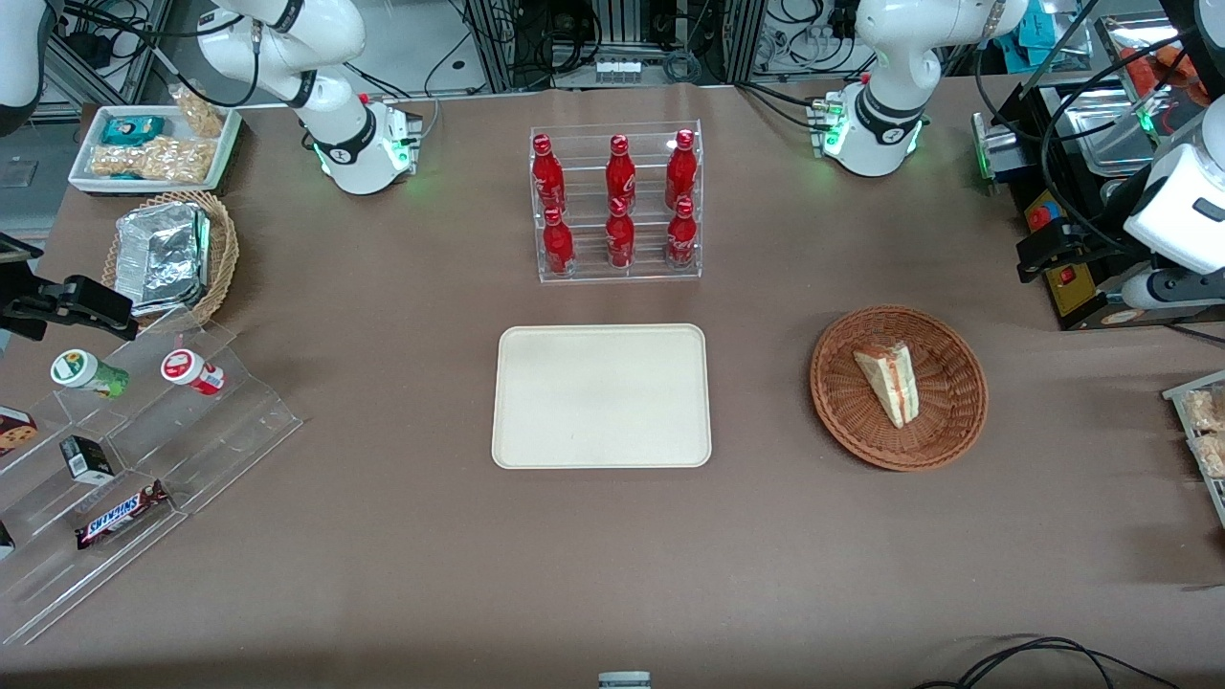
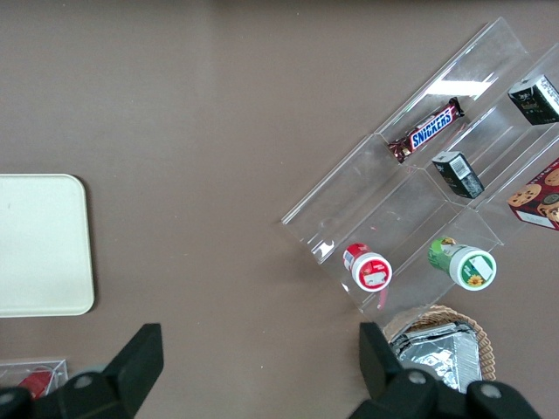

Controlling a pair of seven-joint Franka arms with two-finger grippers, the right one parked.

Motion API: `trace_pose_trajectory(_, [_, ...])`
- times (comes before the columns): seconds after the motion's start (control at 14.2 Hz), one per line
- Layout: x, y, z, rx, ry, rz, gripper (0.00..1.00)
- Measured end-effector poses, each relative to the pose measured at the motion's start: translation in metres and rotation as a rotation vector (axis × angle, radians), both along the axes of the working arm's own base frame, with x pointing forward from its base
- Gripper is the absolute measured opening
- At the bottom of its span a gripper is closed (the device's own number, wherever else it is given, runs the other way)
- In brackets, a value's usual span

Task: Place sandwich from basket to tray
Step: 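Move the left gripper over the wicker basket toward the sandwich, then lower the left gripper and grasp the wrapped sandwich in the basket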

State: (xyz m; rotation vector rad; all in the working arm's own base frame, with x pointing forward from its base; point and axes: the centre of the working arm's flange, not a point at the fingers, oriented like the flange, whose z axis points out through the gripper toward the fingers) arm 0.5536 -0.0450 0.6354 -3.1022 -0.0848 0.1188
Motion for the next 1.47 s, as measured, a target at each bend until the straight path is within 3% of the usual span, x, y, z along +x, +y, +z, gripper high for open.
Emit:
trace_pose_trajectory(0.42, [0.0, 0.003, -0.004, 0.001, 0.01, 0.006, 1.0])
trace_pose_trajectory(0.56, [-0.001, 0.007, -0.015, 0.004, 0.047, 0.012, 1.0])
trace_pose_trajectory(0.77, [0.001, 0.021, -0.058, 0.001, 0.134, 0.045, 1.0])
trace_pose_trajectory(0.91, [0.007, 0.035, -0.098, -0.051, 0.154, 0.134, 1.0])
trace_pose_trajectory(1.12, [0.012, 0.05, -0.166, -0.078, 0.123, 0.294, 1.0])
trace_pose_trajectory(1.47, [-0.004, 0.047, -0.281, -0.079, -0.004, 0.56, 1.0])
